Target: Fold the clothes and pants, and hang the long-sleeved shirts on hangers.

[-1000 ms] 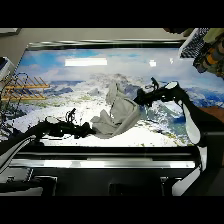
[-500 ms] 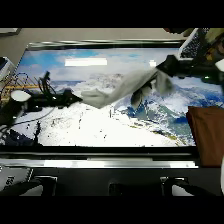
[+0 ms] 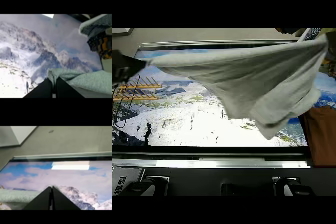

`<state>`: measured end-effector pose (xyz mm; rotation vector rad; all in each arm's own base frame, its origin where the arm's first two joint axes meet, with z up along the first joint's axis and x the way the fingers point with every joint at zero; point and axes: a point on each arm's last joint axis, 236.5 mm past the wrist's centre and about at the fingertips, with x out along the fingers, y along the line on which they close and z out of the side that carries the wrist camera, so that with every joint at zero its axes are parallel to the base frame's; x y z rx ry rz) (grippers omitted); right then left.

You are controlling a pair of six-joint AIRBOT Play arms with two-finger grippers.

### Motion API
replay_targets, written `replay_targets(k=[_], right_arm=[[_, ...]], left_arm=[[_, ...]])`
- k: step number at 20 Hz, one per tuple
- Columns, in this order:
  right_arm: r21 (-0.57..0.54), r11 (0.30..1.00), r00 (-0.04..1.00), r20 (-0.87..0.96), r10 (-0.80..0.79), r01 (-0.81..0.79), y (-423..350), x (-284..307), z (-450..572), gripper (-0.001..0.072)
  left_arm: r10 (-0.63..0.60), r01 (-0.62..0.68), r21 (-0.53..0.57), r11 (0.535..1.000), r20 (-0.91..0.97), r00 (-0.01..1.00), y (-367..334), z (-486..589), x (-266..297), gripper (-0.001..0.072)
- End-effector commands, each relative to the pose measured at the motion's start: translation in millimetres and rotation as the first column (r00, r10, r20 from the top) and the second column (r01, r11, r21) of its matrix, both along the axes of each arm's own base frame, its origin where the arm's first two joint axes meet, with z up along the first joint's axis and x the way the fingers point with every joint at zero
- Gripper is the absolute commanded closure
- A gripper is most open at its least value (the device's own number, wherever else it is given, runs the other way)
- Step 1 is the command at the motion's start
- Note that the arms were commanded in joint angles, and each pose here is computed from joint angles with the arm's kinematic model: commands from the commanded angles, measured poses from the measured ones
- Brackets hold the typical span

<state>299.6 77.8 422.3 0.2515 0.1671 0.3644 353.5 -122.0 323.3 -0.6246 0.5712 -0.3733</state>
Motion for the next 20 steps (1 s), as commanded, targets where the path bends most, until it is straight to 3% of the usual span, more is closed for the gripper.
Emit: replay_targets(k=[1,6,9,11,15,20], right_arm=[[0.032,0.995,0.994,0.05,-0.094,0.093,-15,-36,20,0.067],[0.206,0.978,0.967,-0.254,0.013,0.041,1,32,-46,0.067],[0.357,0.934,0.846,-0.501,0.18,0.013,25,101,-127,0.0669],[0.401,0.916,0.766,-0.595,0.244,0.02,43,150,-191,0.0669],[0.462,0.881,0.659,-0.694,0.29,0.098,86,229,-322,0.0669],[0.537,0.793,0.651,-0.717,0.249,0.288,101,283,-408,0.0661]], left_arm=[[0.128,-0.128,-0.006,0.992,0.091,0.988,28,42,-35,0.0693],[0.186,-0.189,0.056,0.98,0.046,0.981,44,20,-13,0.0693],[0.204,-0.193,0.137,0.972,-0.069,0.976,51,-32,32,0.0693],[0.199,-0.165,0.175,0.971,-0.197,0.96,50,-88,68,0.0693],[0.198,-0.103,0.223,0.969,-0.465,0.863,44,-221,118,0.0693],[0.19,-0.048,0.226,0.973,-0.666,0.721,38,-340,129,0.0692]])
